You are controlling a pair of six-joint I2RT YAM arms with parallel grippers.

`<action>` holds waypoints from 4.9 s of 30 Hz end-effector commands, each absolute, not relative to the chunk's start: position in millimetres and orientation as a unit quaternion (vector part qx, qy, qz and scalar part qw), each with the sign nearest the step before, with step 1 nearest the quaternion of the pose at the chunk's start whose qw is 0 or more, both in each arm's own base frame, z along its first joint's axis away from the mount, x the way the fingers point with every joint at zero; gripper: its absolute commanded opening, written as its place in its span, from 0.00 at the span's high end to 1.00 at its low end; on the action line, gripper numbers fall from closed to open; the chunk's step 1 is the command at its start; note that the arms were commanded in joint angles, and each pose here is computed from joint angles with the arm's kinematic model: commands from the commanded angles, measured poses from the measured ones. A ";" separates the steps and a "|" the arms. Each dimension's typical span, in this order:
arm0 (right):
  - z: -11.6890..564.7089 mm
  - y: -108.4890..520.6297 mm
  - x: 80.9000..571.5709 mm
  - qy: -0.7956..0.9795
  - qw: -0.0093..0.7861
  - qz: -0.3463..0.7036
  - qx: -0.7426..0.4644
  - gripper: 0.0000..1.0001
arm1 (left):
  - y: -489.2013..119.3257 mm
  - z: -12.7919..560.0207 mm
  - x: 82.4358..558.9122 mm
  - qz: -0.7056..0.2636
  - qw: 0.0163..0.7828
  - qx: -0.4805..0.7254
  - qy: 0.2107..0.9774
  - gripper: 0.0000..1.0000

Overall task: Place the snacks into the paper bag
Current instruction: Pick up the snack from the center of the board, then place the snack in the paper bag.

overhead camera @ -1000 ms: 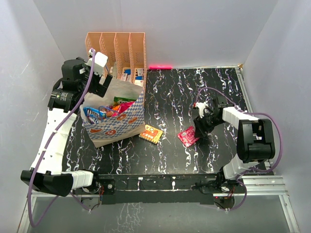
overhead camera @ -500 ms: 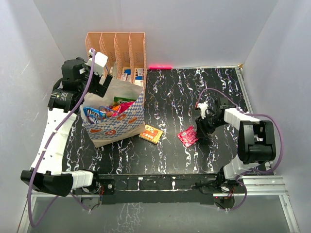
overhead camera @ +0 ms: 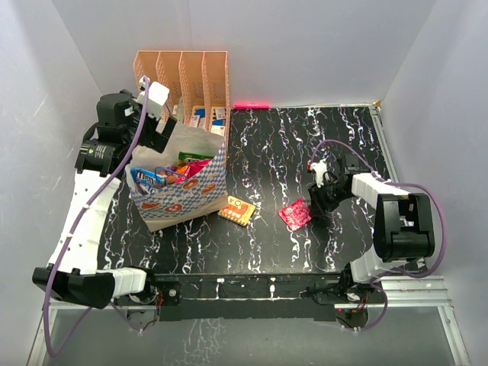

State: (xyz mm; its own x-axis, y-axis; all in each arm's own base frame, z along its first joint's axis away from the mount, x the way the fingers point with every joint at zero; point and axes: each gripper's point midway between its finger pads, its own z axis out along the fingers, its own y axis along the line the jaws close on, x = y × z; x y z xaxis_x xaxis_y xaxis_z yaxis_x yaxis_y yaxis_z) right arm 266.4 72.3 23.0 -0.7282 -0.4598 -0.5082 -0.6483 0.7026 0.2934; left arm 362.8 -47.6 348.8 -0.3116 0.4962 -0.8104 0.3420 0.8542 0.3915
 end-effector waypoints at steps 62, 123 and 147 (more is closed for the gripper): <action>240.9 130.7 313.2 0.727 0.478 0.315 -0.380 0.92 | -312.8 336.0 291.7 -0.354 0.423 0.484 0.679 0.13; 309.2 125.7 297.1 0.727 0.526 0.288 -0.334 0.27 | -431.7 259.8 262.8 -0.441 0.352 0.571 0.596 0.96; 294.7 116.4 298.8 0.739 0.527 0.254 -0.335 0.14 | -329.5 416.5 336.5 -0.117 0.571 0.512 0.631 1.00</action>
